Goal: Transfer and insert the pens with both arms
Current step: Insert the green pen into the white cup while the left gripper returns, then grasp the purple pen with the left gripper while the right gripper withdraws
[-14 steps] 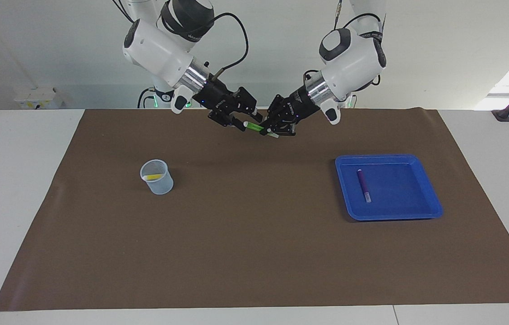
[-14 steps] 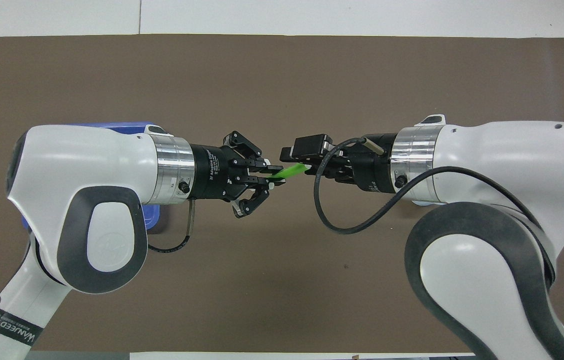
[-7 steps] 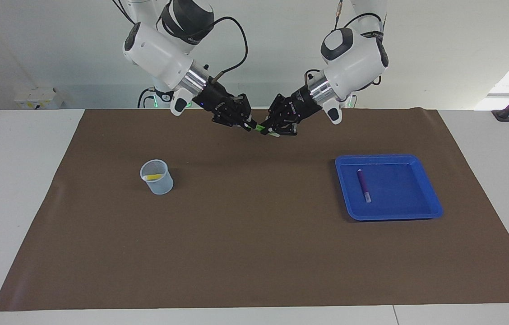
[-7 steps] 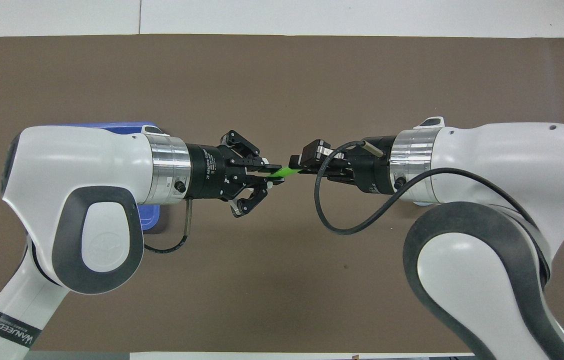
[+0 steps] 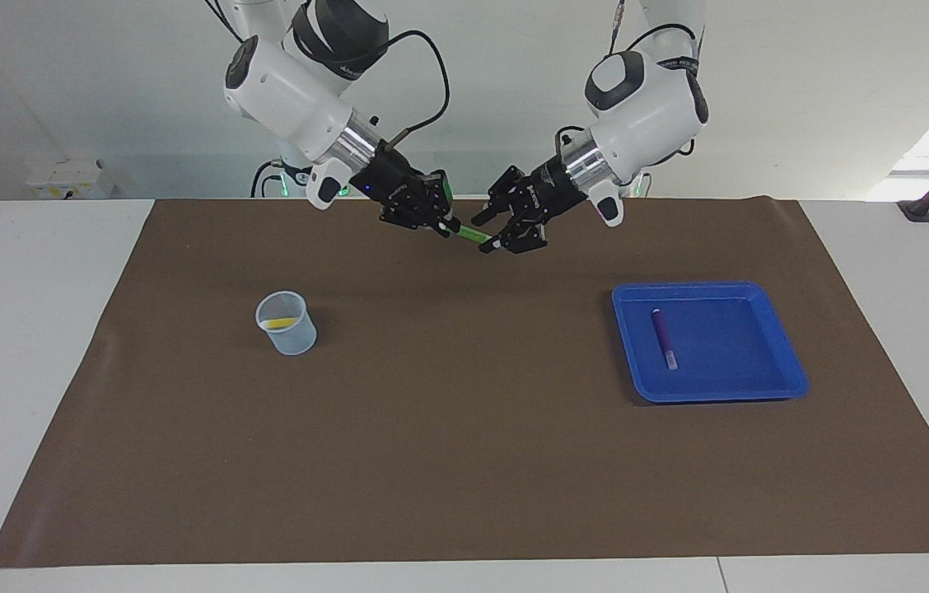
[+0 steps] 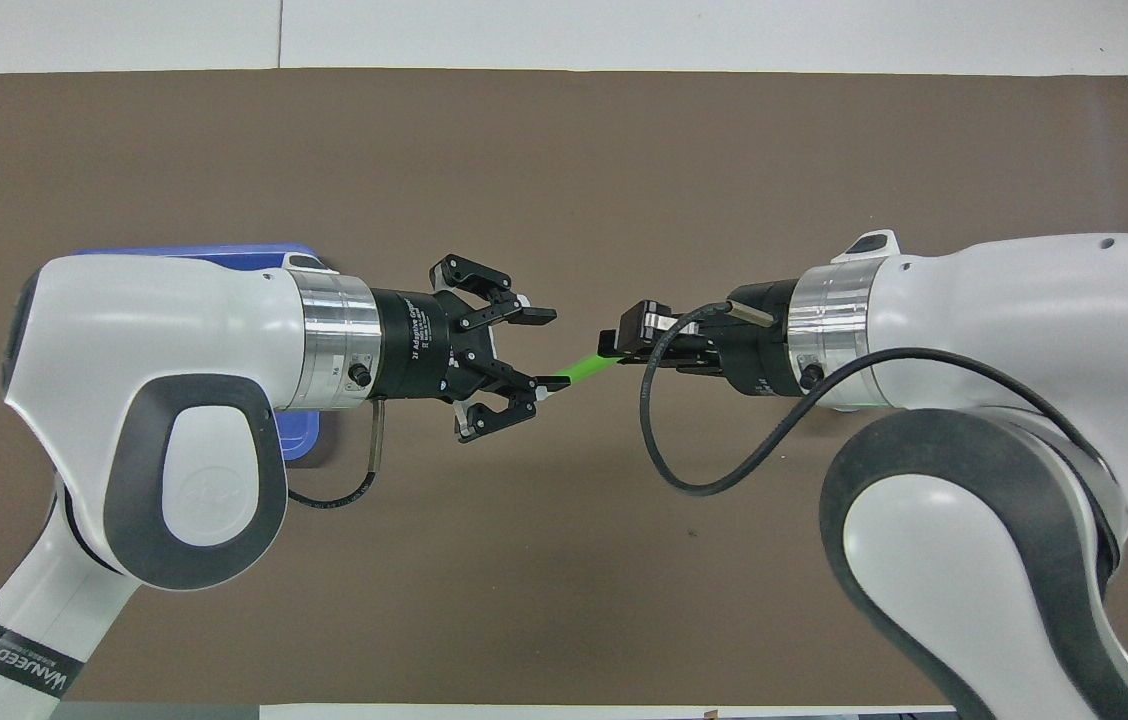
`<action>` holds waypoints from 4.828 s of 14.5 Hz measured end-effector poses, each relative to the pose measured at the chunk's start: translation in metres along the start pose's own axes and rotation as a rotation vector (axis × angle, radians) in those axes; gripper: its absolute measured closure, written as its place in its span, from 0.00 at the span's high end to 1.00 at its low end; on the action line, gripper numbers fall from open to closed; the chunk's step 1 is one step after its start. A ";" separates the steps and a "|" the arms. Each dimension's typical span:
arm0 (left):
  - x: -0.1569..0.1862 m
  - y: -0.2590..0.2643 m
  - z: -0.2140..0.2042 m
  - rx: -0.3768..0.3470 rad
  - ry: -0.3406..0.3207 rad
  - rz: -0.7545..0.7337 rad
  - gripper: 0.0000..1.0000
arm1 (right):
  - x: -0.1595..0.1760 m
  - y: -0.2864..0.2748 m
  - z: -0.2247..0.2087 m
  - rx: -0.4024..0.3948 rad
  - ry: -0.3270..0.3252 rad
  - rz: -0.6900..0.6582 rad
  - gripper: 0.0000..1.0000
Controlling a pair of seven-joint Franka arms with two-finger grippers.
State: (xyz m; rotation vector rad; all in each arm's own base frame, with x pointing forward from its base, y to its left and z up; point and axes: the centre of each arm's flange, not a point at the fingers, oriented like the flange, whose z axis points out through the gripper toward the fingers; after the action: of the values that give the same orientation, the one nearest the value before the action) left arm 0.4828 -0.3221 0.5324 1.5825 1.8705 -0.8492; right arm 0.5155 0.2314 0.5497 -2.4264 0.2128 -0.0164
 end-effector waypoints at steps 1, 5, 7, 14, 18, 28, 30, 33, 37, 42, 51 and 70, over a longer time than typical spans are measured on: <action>0.000 0.000 0.000 -0.001 -0.001 0.000 0.78 | 0.004 0.007 -0.008 -0.036 -0.008 -0.012 0.18; 0.000 0.001 -0.001 -0.006 -0.002 -0.001 1.00 | 0.007 0.018 -0.023 -0.149 -0.045 -0.058 0.18; 0.001 0.001 -0.001 -0.013 -0.003 -0.003 1.00 | 0.006 0.015 -0.031 -0.179 -0.066 -0.074 0.18; 0.006 0.006 -0.003 -0.040 -0.002 0.047 1.00 | 0.038 0.046 -0.099 -0.416 -0.063 -0.258 0.18; 0.008 0.008 -0.005 -0.044 -0.001 0.091 1.00 | 0.058 0.090 -0.106 -0.556 -0.129 -0.441 0.18; 0.056 0.035 -0.035 0.012 0.220 0.433 1.00 | 0.084 0.175 -0.070 -0.644 -0.179 -0.532 0.18; 0.077 0.047 -0.053 0.047 0.259 0.559 1.00 | 0.082 0.187 -0.056 -0.645 -0.169 -0.532 0.18; 0.098 0.056 -0.064 0.096 0.338 0.754 1.00 | 0.075 0.199 -0.045 -0.645 -0.179 -0.528 0.18; 0.123 0.065 -0.068 0.194 0.423 0.968 1.00 | 0.071 0.197 -0.047 -0.645 -0.175 -0.531 0.53; 0.143 0.073 -0.067 0.294 0.487 1.130 1.00 | 0.070 0.188 -0.048 -0.583 -0.159 -0.511 0.57; 0.218 0.107 -0.088 0.561 0.567 1.475 1.00 | 0.066 0.139 -0.043 -0.180 -0.063 -0.137 0.61; 0.315 0.153 -0.042 0.672 0.687 1.642 0.84 | 0.056 0.084 -0.018 0.070 -0.040 0.087 0.75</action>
State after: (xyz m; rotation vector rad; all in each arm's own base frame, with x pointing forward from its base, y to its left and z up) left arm 0.5817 -0.0702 0.3071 3.1293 -0.0643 -0.0621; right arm 0.5565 0.1477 0.5066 -2.3439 0.2949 0.0628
